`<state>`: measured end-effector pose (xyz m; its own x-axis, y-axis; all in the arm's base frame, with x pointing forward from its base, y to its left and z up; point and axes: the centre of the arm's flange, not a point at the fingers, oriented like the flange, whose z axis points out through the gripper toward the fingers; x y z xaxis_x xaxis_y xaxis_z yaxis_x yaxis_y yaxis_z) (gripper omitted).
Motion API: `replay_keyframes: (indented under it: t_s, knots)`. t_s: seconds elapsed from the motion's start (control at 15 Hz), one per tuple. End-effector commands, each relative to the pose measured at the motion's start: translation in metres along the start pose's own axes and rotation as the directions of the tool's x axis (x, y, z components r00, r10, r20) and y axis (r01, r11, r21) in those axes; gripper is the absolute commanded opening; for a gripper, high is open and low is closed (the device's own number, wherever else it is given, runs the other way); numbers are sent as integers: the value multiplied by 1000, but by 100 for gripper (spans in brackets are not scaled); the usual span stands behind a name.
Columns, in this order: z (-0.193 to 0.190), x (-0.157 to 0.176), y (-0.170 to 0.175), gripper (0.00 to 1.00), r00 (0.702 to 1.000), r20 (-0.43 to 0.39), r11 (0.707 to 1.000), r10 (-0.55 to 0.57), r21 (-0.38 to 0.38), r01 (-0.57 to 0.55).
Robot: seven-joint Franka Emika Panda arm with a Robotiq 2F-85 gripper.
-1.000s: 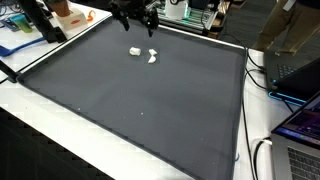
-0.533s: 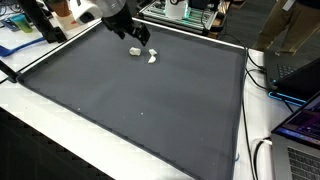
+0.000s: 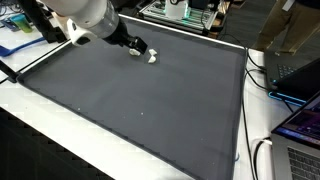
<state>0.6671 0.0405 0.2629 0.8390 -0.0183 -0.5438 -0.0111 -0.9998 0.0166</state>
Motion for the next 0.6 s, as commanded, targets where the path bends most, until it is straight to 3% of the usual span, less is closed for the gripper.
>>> replay_keyframes:
  t_s: [0.0, 0.53]
  knots:
    - [-4, 34, -4, 100, 998, 54, 999, 32, 31, -34]
    - [11, 54, -6, 100, 992, 103, 997, 72, 21, -75]
